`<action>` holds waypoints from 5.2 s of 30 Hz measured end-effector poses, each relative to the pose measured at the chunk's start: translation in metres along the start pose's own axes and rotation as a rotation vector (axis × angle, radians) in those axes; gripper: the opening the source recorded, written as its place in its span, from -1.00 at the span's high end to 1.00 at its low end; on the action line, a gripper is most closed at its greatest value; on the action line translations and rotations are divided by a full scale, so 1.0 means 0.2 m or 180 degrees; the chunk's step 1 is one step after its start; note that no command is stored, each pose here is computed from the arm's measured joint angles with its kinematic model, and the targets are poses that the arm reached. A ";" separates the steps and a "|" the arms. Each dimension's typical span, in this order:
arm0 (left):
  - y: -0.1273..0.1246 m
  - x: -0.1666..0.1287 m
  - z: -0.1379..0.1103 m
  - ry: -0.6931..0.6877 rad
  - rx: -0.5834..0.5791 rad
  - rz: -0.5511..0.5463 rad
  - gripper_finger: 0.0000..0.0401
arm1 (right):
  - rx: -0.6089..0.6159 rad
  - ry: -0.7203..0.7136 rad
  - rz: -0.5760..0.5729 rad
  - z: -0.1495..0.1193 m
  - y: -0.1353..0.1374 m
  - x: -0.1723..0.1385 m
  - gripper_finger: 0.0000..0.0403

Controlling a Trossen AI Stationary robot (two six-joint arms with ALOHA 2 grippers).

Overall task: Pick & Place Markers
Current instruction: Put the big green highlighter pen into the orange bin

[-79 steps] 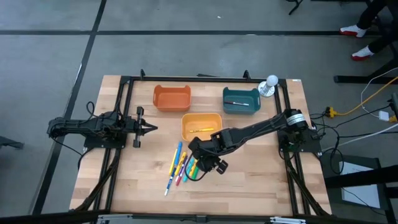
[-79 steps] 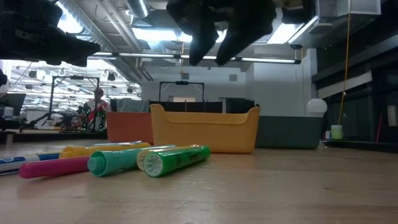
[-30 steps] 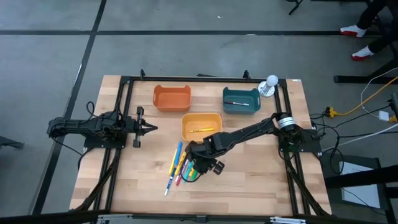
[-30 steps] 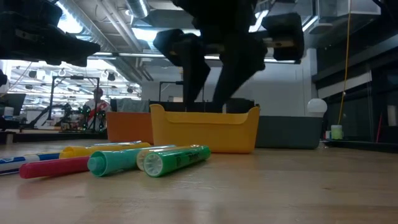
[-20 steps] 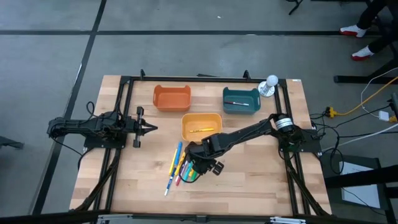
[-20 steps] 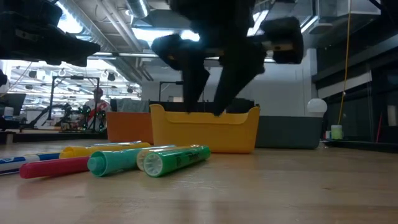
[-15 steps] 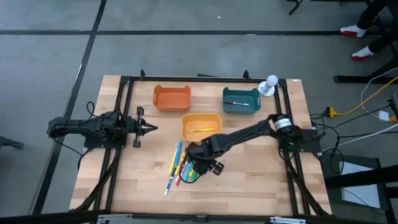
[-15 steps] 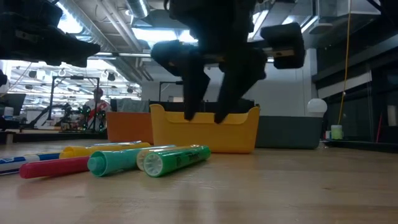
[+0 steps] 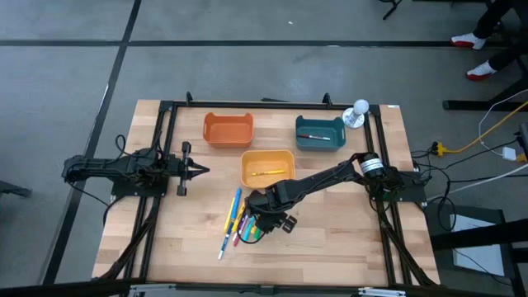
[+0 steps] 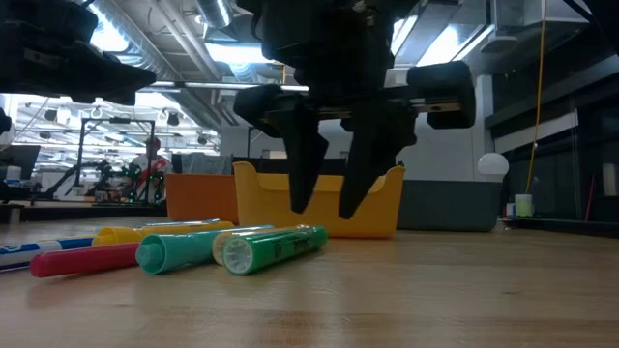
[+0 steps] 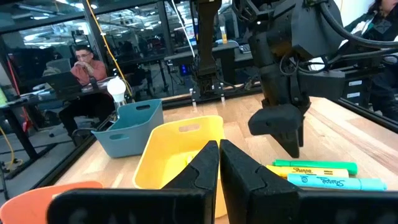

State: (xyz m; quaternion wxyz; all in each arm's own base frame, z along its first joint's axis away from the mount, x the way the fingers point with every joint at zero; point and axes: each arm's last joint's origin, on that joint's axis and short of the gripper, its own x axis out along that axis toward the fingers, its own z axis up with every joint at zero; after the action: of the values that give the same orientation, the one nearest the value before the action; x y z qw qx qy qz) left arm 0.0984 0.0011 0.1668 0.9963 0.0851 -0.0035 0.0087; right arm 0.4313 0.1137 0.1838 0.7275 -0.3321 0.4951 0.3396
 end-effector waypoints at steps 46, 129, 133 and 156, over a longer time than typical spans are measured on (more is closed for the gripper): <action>0.00 0.00 0.00 -0.0020 0.0000 0.0001 0.95 | 0.0053 0.0128 0.0113 -0.04 -0.02 0.13 0.60; 0.00 0.00 0.00 -0.0021 0.0000 0.0003 0.94 | 0.1960 -0.1145 -0.1238 0.04 -0.43 -0.82 0.68; 0.00 0.00 0.00 -0.0022 0.0000 0.0003 0.96 | 0.2094 -0.1193 -0.1306 0.02 -0.46 -0.82 0.68; 0.00 0.00 0.00 -0.0021 0.0000 0.0003 0.94 | 0.2611 -0.1411 -0.1667 -0.36 -0.34 -0.91 0.68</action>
State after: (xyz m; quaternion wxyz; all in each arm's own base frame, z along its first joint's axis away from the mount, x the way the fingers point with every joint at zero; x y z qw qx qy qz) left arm 0.0984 0.0011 0.1674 0.9963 0.0851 -0.0068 0.0088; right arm 0.4003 -0.0130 0.3440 0.9451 -0.0532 0.3222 -0.0128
